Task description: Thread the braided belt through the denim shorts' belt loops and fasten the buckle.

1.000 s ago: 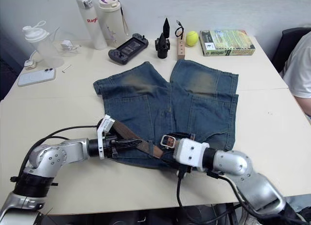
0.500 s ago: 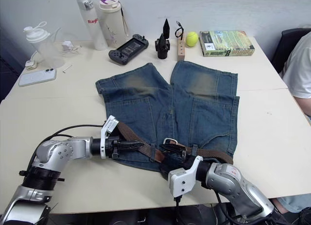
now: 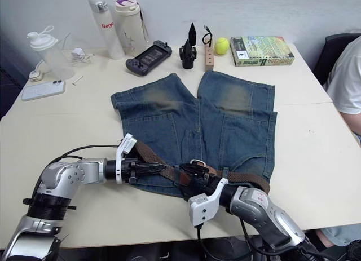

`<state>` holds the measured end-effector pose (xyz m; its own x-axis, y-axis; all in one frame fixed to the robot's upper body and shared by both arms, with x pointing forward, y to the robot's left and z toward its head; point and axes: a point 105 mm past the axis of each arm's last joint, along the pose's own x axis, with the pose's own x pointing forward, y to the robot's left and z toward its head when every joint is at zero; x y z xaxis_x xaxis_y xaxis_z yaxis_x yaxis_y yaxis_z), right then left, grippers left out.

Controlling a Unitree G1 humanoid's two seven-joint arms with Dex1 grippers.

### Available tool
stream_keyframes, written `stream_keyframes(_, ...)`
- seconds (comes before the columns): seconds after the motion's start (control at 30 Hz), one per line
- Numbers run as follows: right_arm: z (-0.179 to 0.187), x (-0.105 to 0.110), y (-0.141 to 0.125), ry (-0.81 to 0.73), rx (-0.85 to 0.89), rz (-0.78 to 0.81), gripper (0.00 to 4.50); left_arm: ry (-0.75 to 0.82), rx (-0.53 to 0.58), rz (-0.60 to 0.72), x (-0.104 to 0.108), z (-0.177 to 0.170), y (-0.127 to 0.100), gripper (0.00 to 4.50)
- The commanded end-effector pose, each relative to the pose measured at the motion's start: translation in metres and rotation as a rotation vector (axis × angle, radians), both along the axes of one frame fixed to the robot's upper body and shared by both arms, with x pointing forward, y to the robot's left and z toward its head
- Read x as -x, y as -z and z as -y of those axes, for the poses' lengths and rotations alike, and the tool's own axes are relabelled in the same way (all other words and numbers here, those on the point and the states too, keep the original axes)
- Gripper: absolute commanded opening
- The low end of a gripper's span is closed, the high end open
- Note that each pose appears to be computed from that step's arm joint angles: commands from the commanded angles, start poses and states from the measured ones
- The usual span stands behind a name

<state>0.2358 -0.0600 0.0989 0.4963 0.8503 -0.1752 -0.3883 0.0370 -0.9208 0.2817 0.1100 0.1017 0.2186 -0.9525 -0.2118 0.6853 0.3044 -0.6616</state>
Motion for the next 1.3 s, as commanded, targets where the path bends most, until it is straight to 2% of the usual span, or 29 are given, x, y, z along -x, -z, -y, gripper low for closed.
stream_keyframes(0.03, 0.019, -0.014, 0.000, 0.094, 0.029, 0.020, 4.01, 0.047, -0.006, -0.030, 0.010, 0.006, 0.007, 0.00)
stream_keyframes(0.3, 0.023, -0.010, 0.006, 0.105, 0.050, 0.001, 4.01, 0.029, -0.009, -0.049, 0.005, 0.003, 0.010, 0.00)
stream_keyframes(0.43, 0.028, -0.008, 0.007, 0.112, 0.060, -0.002, 4.01, 0.037, -0.070, -0.083, 0.006, 0.003, 0.027, 0.00)
stream_keyframes(0.63, 0.035, -0.004, 0.006, 0.119, 0.073, -0.002, 4.01, 0.075, -0.063, -0.062, 0.006, 0.014, 0.024, 0.00)
stream_keyframes(0.9, 0.030, -0.012, 0.003, 0.138, 0.055, 0.039, 4.01, 0.099, -0.069, -0.054, 0.010, 0.015, 0.024, 0.00)
stream_keyframes(1.03, 0.029, -0.016, -0.001, 0.154, 0.032, 0.058, 4.01, 0.101, -0.068, -0.052, 0.011, 0.014, 0.022, 0.00)
stream_keyframes(1.3, 0.031, -0.020, -0.026, 0.162, -0.035, 0.110, 4.01, 0.109, -0.067, -0.056, 0.014, 0.012, 0.022, 0.00)
